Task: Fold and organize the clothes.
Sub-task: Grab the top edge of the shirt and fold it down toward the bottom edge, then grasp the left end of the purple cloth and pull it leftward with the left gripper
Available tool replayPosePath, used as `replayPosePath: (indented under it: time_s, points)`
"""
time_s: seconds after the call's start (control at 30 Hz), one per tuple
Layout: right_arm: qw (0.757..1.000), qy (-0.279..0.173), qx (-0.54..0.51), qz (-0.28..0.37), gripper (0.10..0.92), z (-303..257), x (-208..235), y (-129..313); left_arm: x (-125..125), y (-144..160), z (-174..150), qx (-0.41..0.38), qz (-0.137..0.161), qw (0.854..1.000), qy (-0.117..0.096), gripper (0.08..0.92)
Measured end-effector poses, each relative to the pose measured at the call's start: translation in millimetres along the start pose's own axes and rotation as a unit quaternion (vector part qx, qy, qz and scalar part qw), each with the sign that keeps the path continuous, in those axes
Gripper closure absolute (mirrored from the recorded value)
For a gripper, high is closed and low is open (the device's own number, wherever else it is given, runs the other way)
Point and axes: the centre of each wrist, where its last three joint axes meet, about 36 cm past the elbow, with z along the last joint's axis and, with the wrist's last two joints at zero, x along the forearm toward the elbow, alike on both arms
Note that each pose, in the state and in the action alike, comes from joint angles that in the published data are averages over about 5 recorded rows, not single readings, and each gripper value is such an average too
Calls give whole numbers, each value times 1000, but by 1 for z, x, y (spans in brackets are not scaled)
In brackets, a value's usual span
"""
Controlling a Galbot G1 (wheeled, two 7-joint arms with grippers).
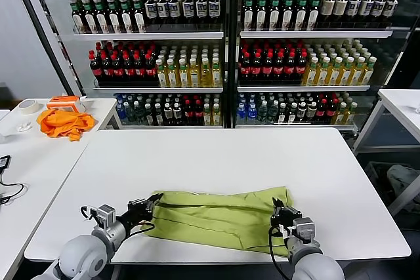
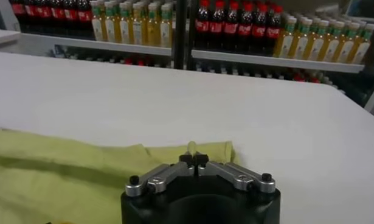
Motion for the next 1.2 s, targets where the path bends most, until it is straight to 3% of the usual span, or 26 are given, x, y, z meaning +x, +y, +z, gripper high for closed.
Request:
replayPosePath:
  time_s: [0.57,0.73,1.03,1.2]
  points:
    - [1000,6,11,-5,907,7,3,3,5,-5,9,5,2,1000,9,919]
    - [1000,7,16,-3,796,9,7,2,5,-7,10,-2,-3,1000,13,856]
    - [1000,-13,15,2,536,6,20,0,2,-8,-3,1,-29,1000,-13,597]
    - [1000,-26,13,4,389,3,30,-3,2,-18,-2,11,-49,999,-10,450]
